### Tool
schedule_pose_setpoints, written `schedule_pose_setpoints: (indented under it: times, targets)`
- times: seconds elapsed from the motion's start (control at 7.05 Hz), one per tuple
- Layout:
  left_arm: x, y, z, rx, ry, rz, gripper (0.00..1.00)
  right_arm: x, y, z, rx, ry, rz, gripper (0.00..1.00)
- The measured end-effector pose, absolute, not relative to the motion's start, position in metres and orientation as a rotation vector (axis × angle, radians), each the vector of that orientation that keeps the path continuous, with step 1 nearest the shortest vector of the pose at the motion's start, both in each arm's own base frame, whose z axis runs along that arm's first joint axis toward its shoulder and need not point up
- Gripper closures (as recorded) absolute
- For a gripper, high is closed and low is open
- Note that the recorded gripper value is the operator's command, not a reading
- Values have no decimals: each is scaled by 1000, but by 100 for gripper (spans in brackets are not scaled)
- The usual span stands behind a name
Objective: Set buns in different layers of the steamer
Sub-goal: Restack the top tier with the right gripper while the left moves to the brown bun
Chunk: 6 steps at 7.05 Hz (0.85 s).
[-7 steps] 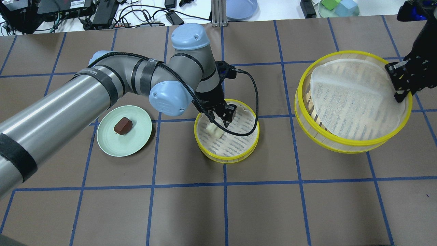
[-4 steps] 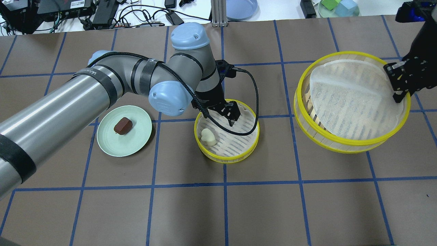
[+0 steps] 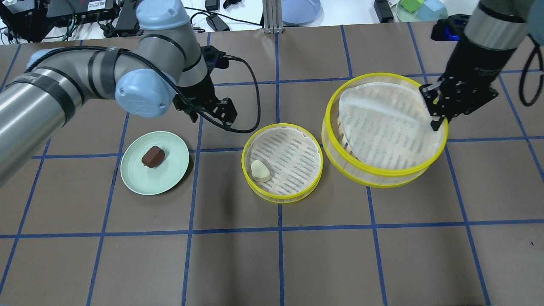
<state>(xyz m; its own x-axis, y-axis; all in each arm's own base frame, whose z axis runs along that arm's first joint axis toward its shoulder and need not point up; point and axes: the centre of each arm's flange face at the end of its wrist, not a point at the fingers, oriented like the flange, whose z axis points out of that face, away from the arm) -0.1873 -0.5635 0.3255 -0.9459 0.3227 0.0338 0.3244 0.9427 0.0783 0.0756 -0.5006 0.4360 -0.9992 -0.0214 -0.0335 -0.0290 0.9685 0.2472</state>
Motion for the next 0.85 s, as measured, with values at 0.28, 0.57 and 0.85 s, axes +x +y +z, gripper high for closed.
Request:
schedule_pose_setpoints:
  times: [0.28,0.57,0.85]
  targets:
    - [-133,-568,336,-500,-3128,-178,0,184,-536,367,12,3135,340,100]
    - [-120,-567,337,-504,-3126,-195,0,264,-546,298,81,3148,326,100]
    - [-118,-567,337,-503,-3124,-197,0,285,-544,272,85,3162,350,100]
